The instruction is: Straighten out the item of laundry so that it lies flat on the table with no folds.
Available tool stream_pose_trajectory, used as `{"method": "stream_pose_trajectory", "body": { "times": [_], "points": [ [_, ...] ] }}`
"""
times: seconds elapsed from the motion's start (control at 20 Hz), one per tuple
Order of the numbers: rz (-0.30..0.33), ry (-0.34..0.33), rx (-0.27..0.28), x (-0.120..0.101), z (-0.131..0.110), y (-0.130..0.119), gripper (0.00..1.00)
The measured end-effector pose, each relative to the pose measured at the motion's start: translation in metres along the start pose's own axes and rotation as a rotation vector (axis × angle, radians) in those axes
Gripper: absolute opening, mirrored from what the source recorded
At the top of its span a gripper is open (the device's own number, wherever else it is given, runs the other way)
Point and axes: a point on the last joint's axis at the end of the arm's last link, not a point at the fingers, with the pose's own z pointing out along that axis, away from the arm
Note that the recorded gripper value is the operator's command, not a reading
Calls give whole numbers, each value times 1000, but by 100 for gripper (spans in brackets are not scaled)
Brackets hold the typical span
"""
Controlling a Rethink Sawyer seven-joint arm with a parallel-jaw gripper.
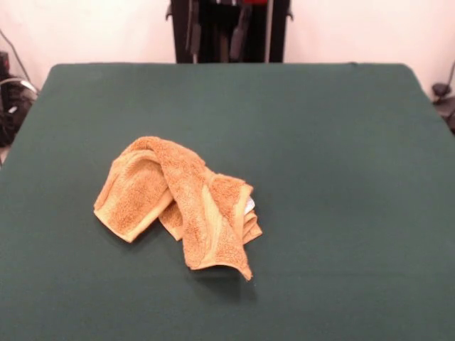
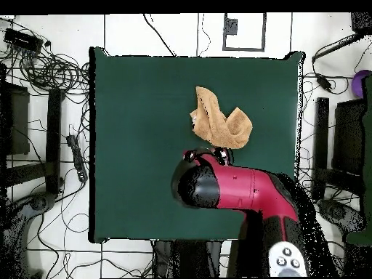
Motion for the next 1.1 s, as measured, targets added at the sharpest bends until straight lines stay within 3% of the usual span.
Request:
{"method": "stream_pose_trajectory", "body": {
  "times": [0.45, 0.8, 0.95, 1.1],
  "points": [
    [-41, 48, -26, 13, 73, 29, 100],
    [-25, 68, -13, 45, 133, 19, 100],
    [-22, 95, -3, 57, 140, 14, 100],
    [-12, 102, 19, 52, 124, 0, 100]
  ]
}}
